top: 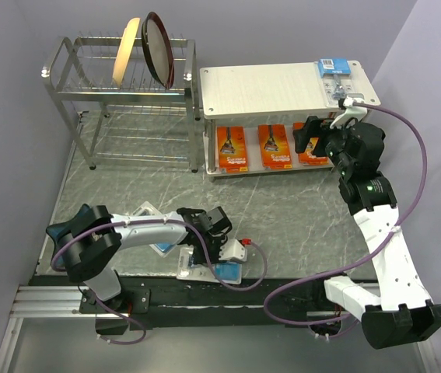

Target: Place and organize the shaving razors onto the shelf

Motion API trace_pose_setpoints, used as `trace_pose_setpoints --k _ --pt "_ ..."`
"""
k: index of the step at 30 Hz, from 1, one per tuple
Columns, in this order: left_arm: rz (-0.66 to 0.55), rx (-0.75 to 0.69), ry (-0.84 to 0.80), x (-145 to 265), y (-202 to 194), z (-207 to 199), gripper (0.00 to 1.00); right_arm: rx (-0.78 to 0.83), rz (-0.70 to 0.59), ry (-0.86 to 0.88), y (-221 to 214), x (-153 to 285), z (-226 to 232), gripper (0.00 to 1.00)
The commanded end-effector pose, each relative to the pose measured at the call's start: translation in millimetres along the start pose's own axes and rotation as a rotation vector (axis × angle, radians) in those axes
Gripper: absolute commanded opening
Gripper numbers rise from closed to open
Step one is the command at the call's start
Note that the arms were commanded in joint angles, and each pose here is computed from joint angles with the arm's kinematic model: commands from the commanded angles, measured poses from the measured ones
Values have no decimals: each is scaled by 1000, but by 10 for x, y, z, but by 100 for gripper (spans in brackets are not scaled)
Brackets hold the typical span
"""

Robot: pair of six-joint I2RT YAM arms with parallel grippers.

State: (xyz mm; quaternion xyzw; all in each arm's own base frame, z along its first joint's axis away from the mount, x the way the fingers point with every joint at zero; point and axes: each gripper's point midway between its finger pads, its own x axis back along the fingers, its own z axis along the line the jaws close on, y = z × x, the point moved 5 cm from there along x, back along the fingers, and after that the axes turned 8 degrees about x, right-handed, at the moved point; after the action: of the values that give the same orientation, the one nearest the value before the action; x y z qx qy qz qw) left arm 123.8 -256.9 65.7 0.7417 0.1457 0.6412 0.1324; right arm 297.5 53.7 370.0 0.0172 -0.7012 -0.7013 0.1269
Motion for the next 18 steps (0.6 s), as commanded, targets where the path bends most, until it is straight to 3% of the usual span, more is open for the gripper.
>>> trace_pose_setpoints --k 1,6,9,14,18 --pt "-23 -8 21 192 156 41 15 7 -73 -16 188 36 -35 100" --pt "-80 -34 71 743 242 78 12 41 -100 -32 375 76 -75 100" --pt "-175 -74 113 1230 363 79 12 95 -112 -15 548 124 -67 100" --pt "-430 -145 271 2080 696 68 2 185 -182 -45 935 283 -112 100" --pt "-608 -128 379 2675 1123 143 1 180 -260 -276 1095 465 -383 100"
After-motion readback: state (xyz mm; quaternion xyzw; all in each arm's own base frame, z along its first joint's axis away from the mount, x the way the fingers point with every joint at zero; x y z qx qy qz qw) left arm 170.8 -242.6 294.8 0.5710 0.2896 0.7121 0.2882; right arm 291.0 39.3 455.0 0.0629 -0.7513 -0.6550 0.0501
